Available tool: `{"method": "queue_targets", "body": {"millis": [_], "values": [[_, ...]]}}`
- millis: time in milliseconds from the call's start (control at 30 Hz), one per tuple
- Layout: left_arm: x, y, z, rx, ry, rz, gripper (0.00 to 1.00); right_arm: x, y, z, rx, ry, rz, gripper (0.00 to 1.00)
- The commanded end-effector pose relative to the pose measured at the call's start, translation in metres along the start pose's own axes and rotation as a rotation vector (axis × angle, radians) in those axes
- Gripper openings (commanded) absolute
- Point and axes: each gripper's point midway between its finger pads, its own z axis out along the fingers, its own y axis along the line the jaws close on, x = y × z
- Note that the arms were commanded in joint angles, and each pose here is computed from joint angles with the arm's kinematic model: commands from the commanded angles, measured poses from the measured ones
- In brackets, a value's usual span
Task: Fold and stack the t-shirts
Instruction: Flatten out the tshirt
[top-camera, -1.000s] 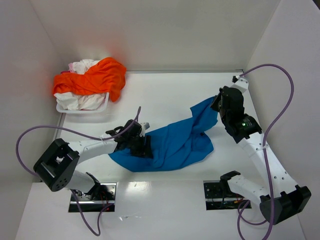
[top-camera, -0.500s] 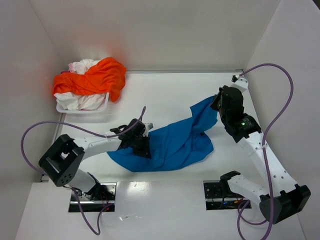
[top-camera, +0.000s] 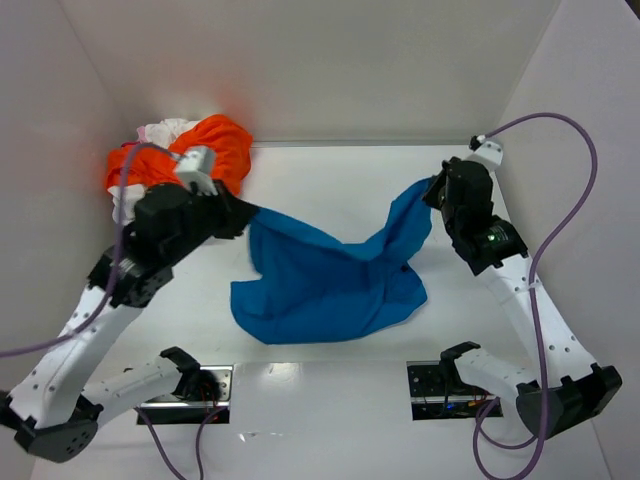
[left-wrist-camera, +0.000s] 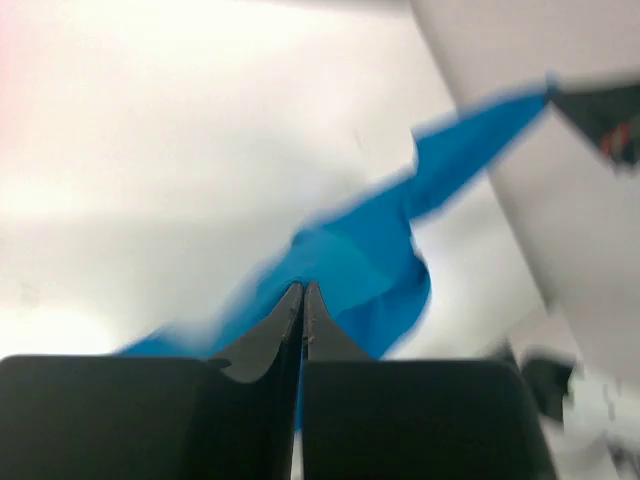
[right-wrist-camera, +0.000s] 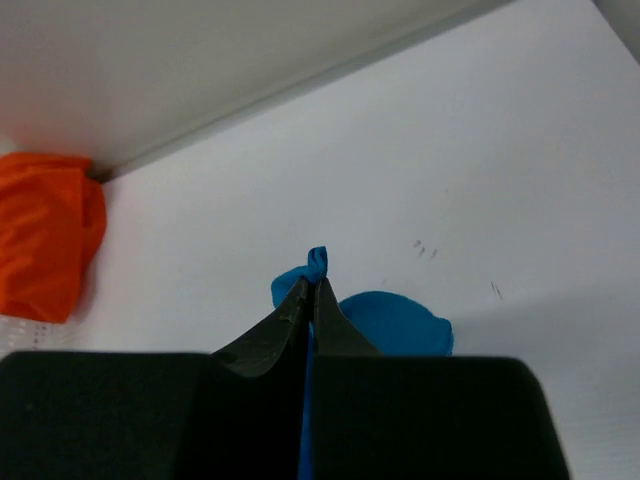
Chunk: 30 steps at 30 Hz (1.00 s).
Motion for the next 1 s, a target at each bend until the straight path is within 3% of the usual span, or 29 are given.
{"method": "queue_targets", "body": {"millis": [0, 200, 367, 600, 967], "values": [[-0.057, 0.031, -0.039, -0.209, -0.206, 0.05, 0.0, -0.079, 0.023, -0.024, -0.061, -0.176, 0.072, 0.0], [-0.121, 0.051, -0.096, -0.376, -0.526, 0.024, 0.0, -0.152, 0.037, -0.061, -0.097, -0.318, 0.111, 0.0], [-0.129, 0.058, -0.111, -0.423, -0.585, 0.004, 0.0, -0.172, 0.042, -0.076, -0.122, -0.35, 0.107, 0.0], [-0.147, 0.075, -0.193, -0.519, -0.818, -0.088, 0.0, -0.181, 0.012, -0.101, -0.041, -0.418, 0.126, 0.0], [-0.154, 0.071, -0.196, -0.493, -0.857, -0.077, 0.0, -0.171, -0.004, -0.108, -0.005, -0.431, 0.133, 0.0]]}}
